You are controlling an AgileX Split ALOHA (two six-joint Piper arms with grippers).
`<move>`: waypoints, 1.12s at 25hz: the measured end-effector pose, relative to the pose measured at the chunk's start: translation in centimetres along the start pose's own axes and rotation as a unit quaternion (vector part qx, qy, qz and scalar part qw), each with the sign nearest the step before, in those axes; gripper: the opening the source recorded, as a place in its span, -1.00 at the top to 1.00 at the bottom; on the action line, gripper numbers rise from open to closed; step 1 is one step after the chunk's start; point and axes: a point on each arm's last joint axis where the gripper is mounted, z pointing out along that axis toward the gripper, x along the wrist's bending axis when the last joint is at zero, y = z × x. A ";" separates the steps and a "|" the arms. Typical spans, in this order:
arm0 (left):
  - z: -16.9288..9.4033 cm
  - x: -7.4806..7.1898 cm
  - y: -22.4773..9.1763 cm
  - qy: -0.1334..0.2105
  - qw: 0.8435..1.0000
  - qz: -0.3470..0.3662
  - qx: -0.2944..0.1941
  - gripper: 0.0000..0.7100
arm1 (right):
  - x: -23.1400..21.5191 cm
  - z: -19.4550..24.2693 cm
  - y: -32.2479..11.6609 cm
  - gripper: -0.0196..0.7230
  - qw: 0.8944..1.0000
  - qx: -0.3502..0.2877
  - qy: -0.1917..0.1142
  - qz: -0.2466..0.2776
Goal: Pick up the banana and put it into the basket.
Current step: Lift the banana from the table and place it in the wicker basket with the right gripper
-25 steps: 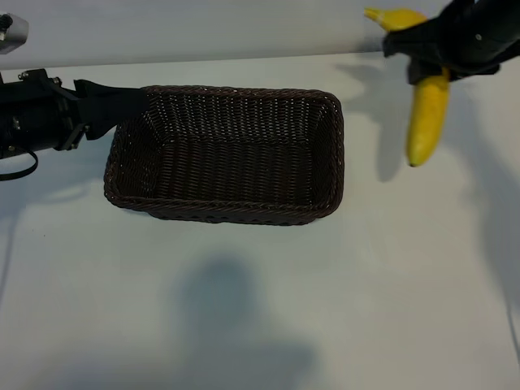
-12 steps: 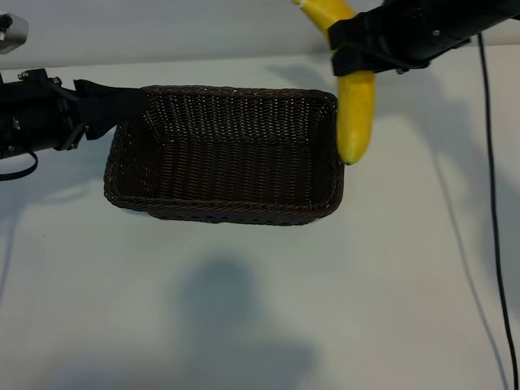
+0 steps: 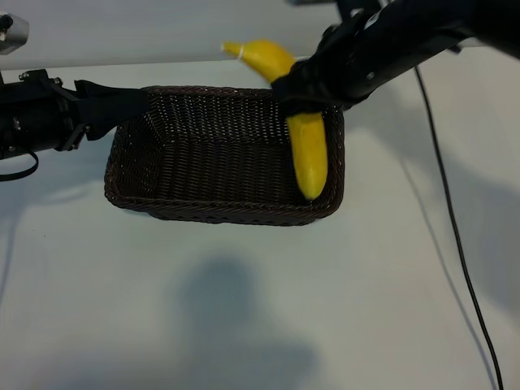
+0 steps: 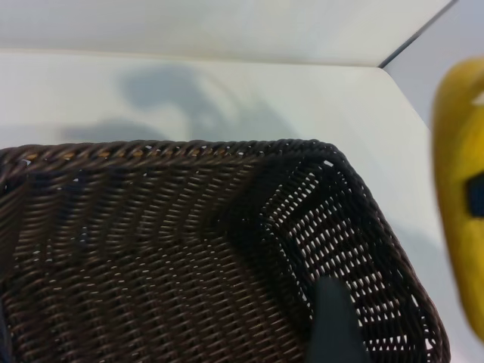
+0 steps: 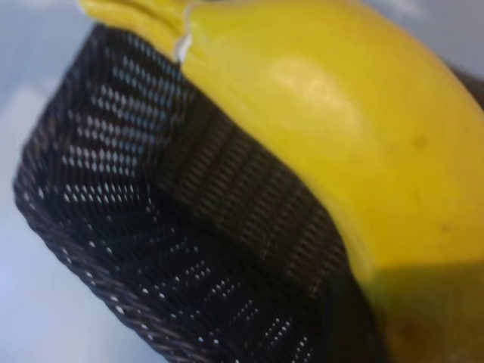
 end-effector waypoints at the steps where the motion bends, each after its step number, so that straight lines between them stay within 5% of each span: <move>1: 0.0 0.0 0.0 0.000 1.000 0.000 0.000 -0.41 | 0.1 0.5 -0.1 -0.19 1.000 0.005 0.004 0.001; 14: 0.0 -0.1 0.0 -0.005 1.000 0.002 0.001 -0.41 | 0.8 1.4 0.8 -0.19 0.996 -0.051 0.060 -0.032; 28: 0.0 -0.2 0.0 -0.010 1.000 0.002 0.002 -0.41 | -0.2 4.1 0.0 -0.19 0.998 -0.030 0.058 -0.026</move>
